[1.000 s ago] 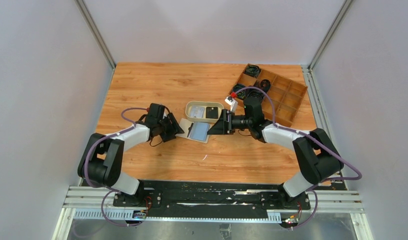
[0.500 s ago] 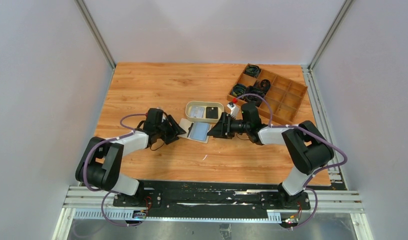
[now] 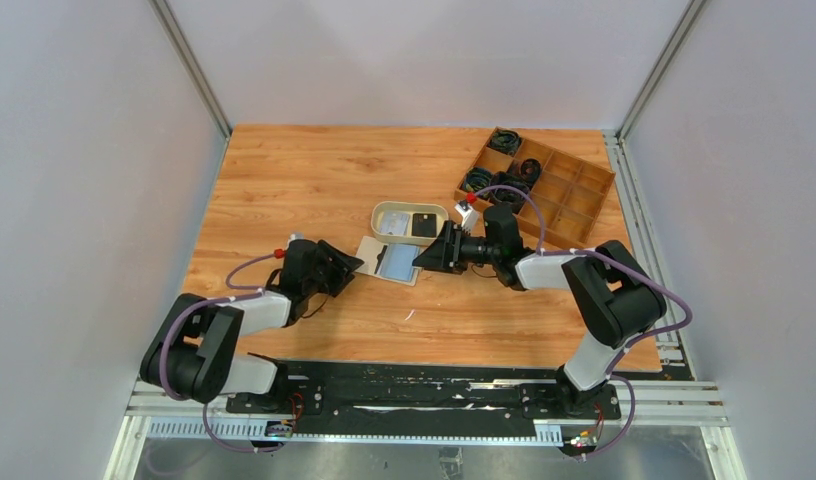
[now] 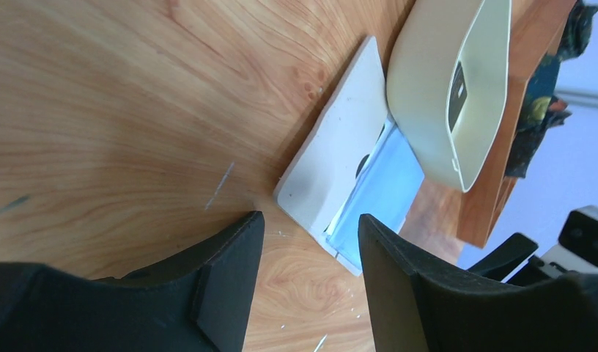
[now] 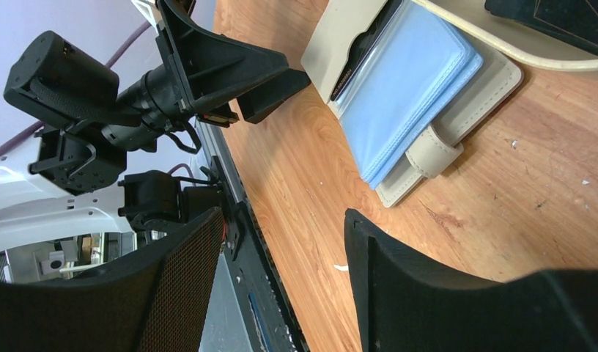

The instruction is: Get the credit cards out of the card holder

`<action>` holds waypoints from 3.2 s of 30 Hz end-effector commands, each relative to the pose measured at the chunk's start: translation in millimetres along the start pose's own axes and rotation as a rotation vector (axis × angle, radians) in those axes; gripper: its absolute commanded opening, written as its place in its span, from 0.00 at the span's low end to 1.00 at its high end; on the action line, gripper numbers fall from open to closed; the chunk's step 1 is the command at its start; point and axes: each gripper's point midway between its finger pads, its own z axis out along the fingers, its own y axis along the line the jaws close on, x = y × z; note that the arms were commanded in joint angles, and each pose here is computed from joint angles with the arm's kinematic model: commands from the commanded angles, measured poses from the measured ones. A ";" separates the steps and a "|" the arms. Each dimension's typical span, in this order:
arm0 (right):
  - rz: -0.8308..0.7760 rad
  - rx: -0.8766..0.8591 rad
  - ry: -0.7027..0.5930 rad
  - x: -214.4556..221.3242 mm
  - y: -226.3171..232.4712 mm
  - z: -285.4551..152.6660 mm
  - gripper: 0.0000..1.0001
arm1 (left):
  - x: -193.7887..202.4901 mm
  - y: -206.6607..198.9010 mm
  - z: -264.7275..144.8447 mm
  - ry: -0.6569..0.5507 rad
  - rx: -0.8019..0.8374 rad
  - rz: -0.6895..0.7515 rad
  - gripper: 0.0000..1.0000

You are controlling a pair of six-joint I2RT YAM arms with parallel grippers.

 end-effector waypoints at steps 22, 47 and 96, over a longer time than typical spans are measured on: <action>0.025 -0.002 -0.023 1.1 -7.3 3.0 0.65 | 12.2 33.7 24.3 -0.024 0.020 -0.169 0.56; -0.097 -0.037 -0.037 -13.6 42.2 7.7 0.64 | 6.5 -21.1 12.4 -0.007 0.241 -0.138 0.00; 0.234 -0.528 -0.283 -102.4 146.7 33.7 0.55 | -67.5 -213.5 -113.4 -0.249 0.756 -0.042 0.00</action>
